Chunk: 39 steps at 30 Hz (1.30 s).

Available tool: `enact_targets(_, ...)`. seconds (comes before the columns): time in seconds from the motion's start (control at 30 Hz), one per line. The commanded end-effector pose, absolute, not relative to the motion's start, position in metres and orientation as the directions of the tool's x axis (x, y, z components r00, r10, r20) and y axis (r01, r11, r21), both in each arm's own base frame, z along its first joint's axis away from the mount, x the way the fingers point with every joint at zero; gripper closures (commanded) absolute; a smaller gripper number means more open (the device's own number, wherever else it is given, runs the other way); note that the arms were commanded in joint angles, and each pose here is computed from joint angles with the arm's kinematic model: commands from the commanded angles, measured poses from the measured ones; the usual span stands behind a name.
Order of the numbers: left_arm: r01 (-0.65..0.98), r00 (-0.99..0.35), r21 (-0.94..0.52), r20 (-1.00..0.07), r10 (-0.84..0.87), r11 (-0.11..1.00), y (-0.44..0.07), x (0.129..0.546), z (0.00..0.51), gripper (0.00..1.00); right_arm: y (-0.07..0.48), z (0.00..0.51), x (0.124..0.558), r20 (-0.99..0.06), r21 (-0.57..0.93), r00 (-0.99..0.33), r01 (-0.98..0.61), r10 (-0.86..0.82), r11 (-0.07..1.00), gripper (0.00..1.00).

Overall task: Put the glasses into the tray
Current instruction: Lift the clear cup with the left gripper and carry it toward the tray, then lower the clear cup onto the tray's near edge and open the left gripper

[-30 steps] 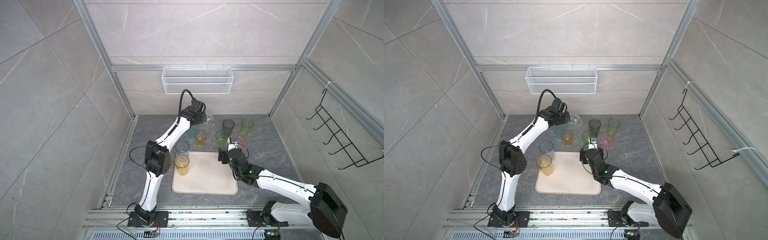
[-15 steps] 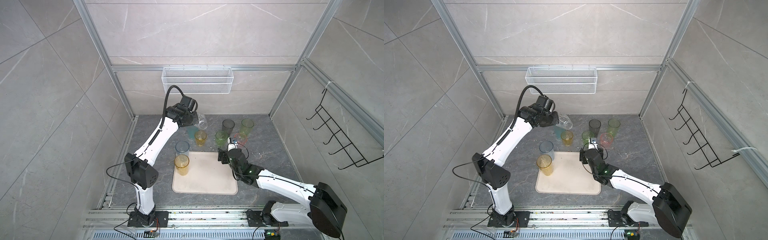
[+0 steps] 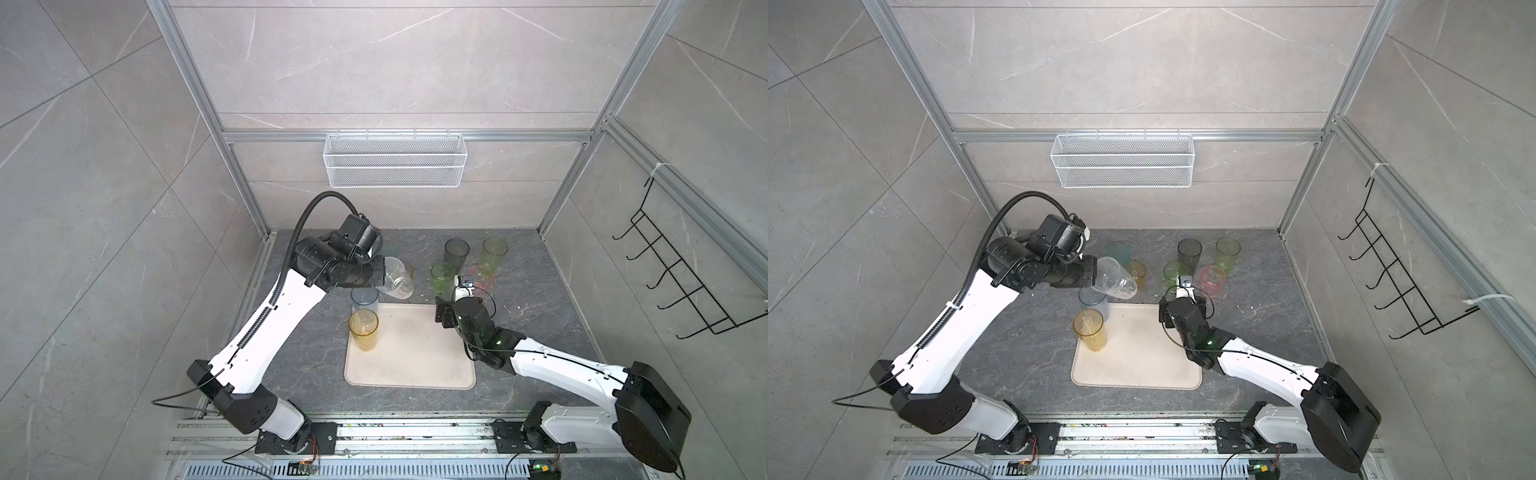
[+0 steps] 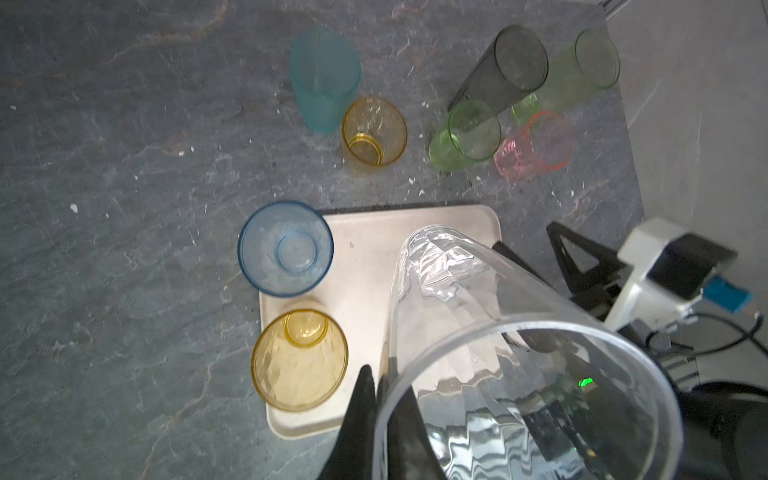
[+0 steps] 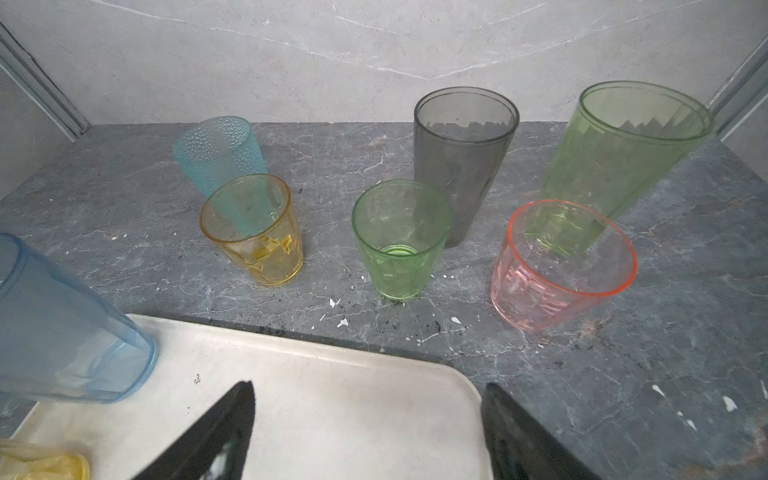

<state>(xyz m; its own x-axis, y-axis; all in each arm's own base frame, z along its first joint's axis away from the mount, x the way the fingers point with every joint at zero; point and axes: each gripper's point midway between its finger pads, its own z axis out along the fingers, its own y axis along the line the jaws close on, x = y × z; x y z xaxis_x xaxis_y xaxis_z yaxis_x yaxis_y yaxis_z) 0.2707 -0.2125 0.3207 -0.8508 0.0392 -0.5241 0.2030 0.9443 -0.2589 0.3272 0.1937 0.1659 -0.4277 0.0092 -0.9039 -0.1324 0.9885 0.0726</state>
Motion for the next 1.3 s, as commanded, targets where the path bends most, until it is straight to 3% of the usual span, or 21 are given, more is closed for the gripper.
enact_targets(0.0, 0.222, -0.871, -0.288, -0.487, 0.057, 0.932, -0.208, 0.237, 0.319, 1.00, 0.195, 0.173, 0.331, -0.910, 0.049, -0.413, -0.131, -0.010, 0.990, 0.14)
enact_targets(0.47, 0.257, -0.922, -0.247, -0.351, 0.160, 0.934, -0.182, 0.157, 0.270, 1.00, 0.199, 0.160, 0.343, -0.899, -0.014, -0.434, -0.109, -0.060, 0.994, 0.14)
enact_targets(0.87, 0.272, -0.931, -0.100, -0.280, 0.235, 0.957, -0.157, 0.149, 0.222, 1.00, 0.207, 0.158, 0.343, -0.890, -0.001, -0.451, -0.138, -0.064, 0.990, 0.14)
enact_targets(1.27, 0.209, -0.943, -0.032, -0.271, 0.193, 0.977, -0.142, 0.151, 0.183, 1.00, 0.207, 0.159, 0.341, -0.890, 0.004, -0.452, -0.143, -0.062, 0.990, 0.14)
